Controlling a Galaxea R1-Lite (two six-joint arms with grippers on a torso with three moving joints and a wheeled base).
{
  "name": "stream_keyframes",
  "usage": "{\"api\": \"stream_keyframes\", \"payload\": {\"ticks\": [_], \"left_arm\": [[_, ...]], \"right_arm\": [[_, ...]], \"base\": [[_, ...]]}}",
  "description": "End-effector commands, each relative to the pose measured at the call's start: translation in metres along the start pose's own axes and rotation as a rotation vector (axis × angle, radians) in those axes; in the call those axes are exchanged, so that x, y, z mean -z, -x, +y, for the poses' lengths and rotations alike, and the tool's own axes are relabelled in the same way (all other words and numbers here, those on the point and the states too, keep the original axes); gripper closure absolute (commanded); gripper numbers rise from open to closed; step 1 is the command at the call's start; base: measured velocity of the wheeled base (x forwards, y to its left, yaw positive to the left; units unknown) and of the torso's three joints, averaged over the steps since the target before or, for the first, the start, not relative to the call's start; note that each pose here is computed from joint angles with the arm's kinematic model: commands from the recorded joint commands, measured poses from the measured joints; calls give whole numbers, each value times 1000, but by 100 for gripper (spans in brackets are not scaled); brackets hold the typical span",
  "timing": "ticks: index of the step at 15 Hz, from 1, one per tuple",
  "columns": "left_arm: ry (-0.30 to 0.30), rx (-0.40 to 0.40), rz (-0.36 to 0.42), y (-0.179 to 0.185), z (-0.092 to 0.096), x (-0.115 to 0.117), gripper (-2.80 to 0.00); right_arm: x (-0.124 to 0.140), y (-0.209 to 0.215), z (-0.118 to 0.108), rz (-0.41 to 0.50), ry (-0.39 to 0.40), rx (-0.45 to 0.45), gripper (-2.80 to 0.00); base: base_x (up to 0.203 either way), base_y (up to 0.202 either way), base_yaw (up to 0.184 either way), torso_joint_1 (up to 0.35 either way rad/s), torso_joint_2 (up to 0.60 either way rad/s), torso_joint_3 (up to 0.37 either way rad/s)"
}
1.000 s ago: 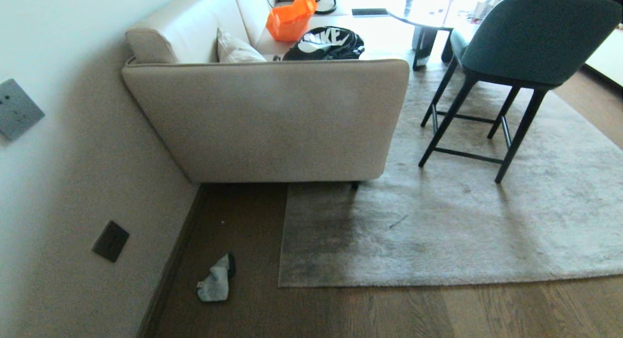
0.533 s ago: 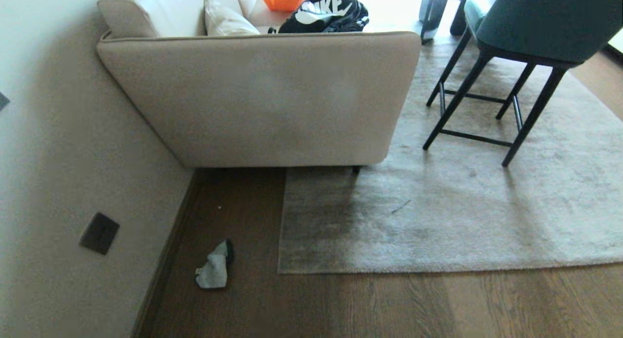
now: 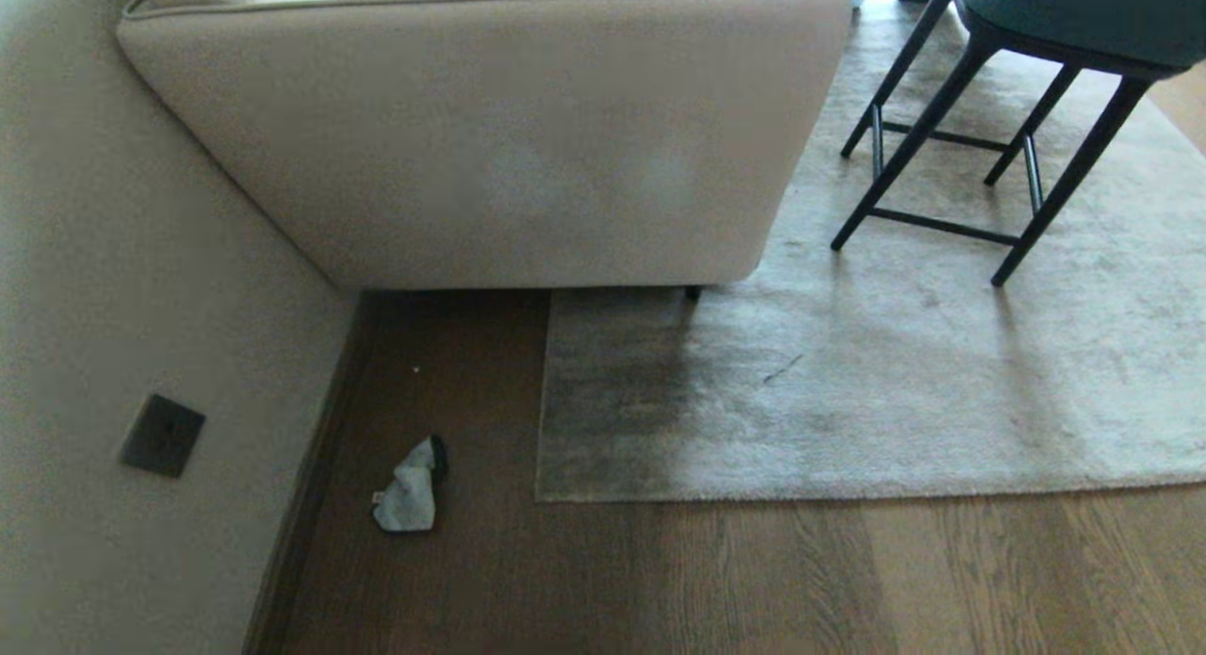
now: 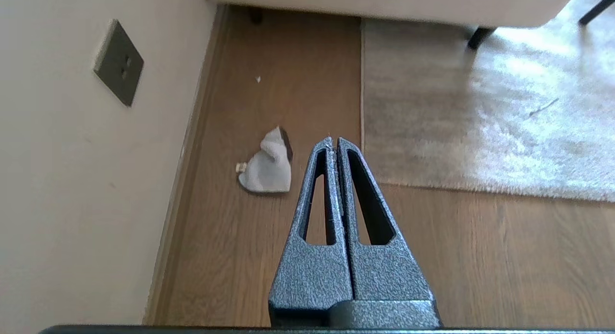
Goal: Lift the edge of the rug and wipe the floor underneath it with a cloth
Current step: Pick up the rag
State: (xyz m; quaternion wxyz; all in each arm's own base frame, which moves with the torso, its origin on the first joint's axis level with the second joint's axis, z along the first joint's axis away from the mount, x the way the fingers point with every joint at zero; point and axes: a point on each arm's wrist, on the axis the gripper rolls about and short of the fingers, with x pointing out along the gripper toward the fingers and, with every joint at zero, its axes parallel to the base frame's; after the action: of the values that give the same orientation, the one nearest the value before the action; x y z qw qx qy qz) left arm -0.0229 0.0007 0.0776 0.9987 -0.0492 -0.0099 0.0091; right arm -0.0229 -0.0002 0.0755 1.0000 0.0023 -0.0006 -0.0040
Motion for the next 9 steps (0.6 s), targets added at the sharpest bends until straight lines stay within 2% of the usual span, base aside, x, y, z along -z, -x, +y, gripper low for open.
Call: {"api": "stream_keyframes", "payload": {"ticks": [1,9], "left_arm": [[0,-1,-1,0,0,0,0],[2,-1,0,0,0,0,0]], "right_arm": [[0,0,0,1,0,-1,0],[0,0,0,1,0,0,0]], "base": [[0,0,0,5,0,-200],[0,0,0,2,3,-197]]}}
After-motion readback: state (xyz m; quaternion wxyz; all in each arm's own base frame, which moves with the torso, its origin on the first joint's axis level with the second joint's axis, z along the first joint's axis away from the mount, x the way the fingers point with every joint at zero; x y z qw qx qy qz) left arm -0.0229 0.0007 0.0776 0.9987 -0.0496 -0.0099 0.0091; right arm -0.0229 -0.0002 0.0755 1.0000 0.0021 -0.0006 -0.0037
